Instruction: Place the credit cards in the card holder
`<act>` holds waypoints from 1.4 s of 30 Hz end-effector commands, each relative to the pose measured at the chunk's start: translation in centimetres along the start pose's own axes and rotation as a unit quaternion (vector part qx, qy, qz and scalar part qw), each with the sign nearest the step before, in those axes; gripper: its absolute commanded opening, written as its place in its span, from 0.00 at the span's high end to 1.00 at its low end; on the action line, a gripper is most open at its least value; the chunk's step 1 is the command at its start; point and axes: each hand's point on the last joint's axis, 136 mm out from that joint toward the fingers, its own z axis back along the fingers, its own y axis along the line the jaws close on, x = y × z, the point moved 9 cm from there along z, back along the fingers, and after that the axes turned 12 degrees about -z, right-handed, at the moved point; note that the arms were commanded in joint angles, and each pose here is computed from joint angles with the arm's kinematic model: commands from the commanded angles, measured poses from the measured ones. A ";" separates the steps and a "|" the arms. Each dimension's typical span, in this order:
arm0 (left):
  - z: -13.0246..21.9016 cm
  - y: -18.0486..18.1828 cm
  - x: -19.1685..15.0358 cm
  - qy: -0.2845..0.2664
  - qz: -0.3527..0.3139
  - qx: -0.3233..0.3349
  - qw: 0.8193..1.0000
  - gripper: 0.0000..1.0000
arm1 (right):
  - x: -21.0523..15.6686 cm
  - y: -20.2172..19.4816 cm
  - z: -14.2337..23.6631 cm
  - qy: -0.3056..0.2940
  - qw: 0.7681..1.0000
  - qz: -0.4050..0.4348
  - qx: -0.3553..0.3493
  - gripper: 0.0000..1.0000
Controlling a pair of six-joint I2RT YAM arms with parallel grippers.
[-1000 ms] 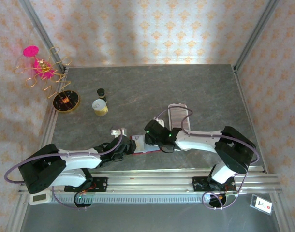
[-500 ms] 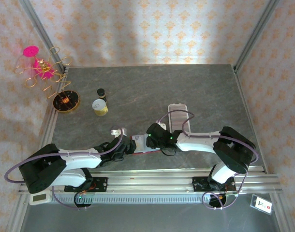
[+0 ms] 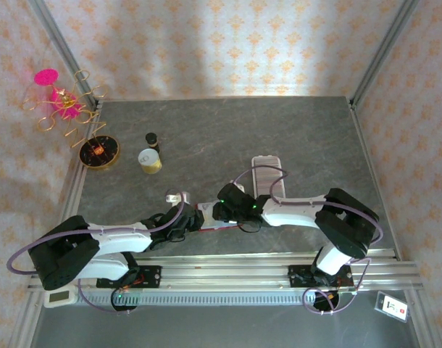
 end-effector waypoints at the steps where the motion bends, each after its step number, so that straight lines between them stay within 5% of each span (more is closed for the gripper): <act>1: -0.4 1.5 -1.9 0.047 -0.008 0.027 0.999 0.74 | 0.0 0.9 -0.2 0.009 1.000 -0.006 0.013 0.51; 23: -0.4 1.3 -1.8 0.046 -0.006 0.023 0.999 0.76 | 0.3 2.8 1.1 0.006 0.995 -0.035 0.095 0.70; 42: -0.2 0.9 -1.4 0.044 -0.014 0.020 0.999 0.77 | 0.2 3.1 2.4 0.001 0.982 -0.065 0.180 0.77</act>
